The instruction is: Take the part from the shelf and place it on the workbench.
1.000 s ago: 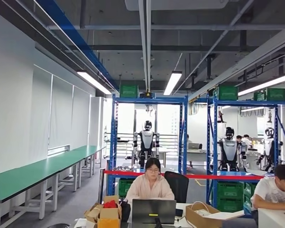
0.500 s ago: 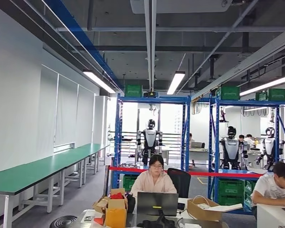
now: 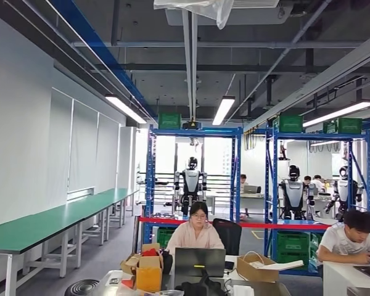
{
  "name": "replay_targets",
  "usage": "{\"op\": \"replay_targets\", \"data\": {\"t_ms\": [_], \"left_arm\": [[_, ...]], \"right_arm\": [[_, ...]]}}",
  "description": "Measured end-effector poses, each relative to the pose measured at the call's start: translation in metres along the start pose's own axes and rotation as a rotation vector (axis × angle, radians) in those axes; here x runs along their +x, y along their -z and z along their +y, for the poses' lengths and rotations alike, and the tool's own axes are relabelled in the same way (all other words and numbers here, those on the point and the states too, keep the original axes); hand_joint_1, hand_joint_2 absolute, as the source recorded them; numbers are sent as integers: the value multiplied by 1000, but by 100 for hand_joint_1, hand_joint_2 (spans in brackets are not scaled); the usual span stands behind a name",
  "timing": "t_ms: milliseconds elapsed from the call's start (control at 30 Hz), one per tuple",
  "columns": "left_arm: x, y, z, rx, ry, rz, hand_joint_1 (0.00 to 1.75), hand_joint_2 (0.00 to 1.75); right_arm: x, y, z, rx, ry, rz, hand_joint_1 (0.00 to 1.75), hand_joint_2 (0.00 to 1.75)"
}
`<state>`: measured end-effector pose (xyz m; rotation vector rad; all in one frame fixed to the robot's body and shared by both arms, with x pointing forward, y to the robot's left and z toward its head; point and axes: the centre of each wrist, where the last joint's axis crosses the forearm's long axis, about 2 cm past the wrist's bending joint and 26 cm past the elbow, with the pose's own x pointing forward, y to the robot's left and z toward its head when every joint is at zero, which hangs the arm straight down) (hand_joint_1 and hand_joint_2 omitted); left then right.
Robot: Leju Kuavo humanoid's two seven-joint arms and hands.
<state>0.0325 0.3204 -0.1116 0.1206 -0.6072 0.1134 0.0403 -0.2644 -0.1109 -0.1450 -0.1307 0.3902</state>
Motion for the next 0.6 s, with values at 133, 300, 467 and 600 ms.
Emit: {"op": "replay_targets", "data": {"t_ms": [133, 300, 467, 600], "left_arm": [[0, 0, 0, 4, -6, 8, 0, 175], [0, 0, 0, 8, -10, 25, 0, 175], [1, 1, -2, 8, -19, 31, 0, 175], [2, 1, -6, 3, -29, 29, 0, 175]], "right_arm": [[-1, 0, 1, 14, 24, 7, 0, 0], [-4, 0, 0, 35, 80, 20, 0, 0], [-6, 1, -6, 28, 103, 35, 0, 175], [-9, 2, -12, 17, 110, 55, 0, 175]]}}
